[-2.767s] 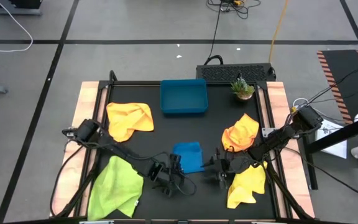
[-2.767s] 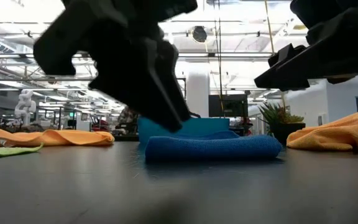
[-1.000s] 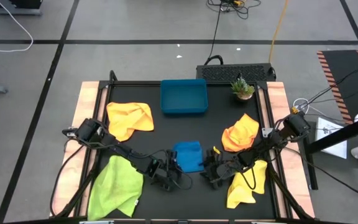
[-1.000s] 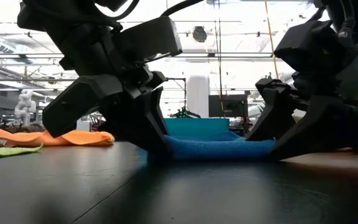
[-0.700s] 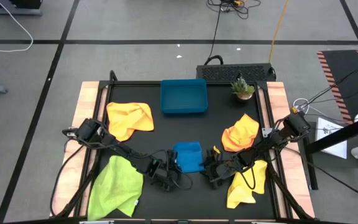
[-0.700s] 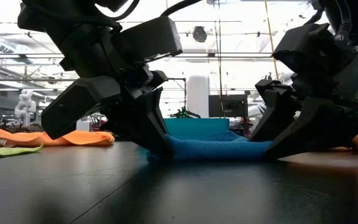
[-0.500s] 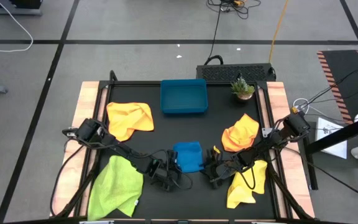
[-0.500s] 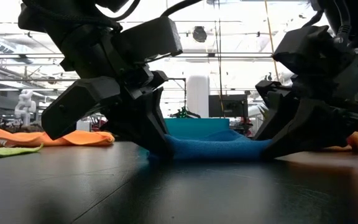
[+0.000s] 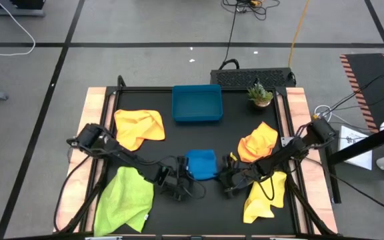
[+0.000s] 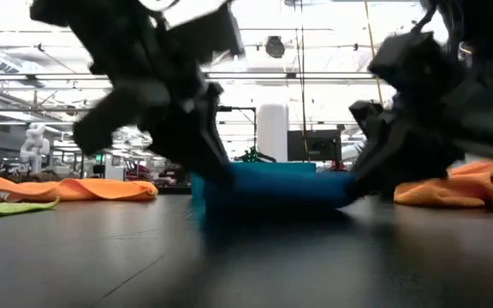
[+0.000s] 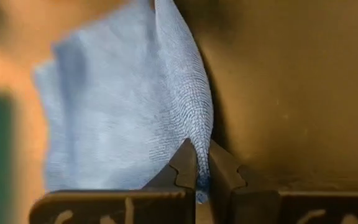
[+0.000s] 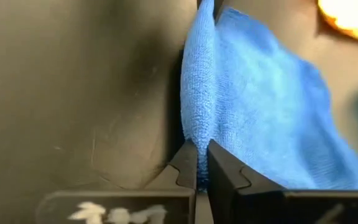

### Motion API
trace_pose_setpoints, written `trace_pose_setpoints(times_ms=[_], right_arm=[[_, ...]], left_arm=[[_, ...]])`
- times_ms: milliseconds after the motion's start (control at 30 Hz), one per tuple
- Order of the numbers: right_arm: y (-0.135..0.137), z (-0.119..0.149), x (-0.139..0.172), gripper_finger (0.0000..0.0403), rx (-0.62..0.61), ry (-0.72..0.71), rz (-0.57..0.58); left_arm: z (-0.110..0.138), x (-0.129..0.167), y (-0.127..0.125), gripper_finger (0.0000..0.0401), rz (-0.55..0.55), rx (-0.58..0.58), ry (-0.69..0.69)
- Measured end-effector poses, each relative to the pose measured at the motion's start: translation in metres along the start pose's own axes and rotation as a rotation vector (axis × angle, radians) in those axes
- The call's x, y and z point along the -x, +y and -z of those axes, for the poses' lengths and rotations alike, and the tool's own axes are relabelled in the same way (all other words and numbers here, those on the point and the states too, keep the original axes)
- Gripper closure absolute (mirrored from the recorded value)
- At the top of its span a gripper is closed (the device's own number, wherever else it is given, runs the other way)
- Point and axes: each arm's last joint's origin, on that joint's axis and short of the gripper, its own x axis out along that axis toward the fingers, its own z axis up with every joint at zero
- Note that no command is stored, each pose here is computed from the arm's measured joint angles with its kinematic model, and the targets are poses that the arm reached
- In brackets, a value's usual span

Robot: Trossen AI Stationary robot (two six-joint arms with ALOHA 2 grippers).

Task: Fold microfiber towels
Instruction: Put the blue microfiber cloth into the dark blue bin

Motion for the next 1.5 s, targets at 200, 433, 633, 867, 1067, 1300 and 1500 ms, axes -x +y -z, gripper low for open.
trace_pose_setpoints(times_ms=[200, 433, 633, 867, 1067, 1300, 1500], right_arm=[[-0.025, -0.026, 0.020, 0.0400, -0.012, -0.120, 0.044], [-0.073, -0.043, 0.040, 0.0401, -0.023, -0.186, 0.155], [-0.124, -0.040, 0.045, 0.0402, -0.101, -0.210, 0.181], [-0.180, -0.032, 0.058, 0.0402, -0.173, -0.263, 0.277], [-0.220, -0.024, 0.067, 0.0402, -0.250, -0.354, 0.300], [-0.246, -0.012, 0.073, 0.0402, -0.287, -0.378, 0.377], [-0.271, -0.005, 0.074, 0.0403, -0.294, -0.384, 0.395]], left_arm=[[-0.007, 0.025, 0.023, 0.0389, -0.071, -0.037, -0.014], [-0.015, 0.057, 0.071, 0.0393, -0.219, -0.037, -0.040], [-0.011, 0.064, 0.117, 0.0394, -0.318, -0.032, -0.013], [-0.001, 0.063, 0.171, 0.0394, -0.429, -0.017, 0.027], [0.009, 0.066, 0.216, 0.0390, -0.486, 0.032, -0.008], [0.020, 0.066, 0.249, 0.0389, -0.543, 0.056, -0.015], [0.028, 0.068, 0.274, 0.0394, -0.592, 0.036, -0.037]])
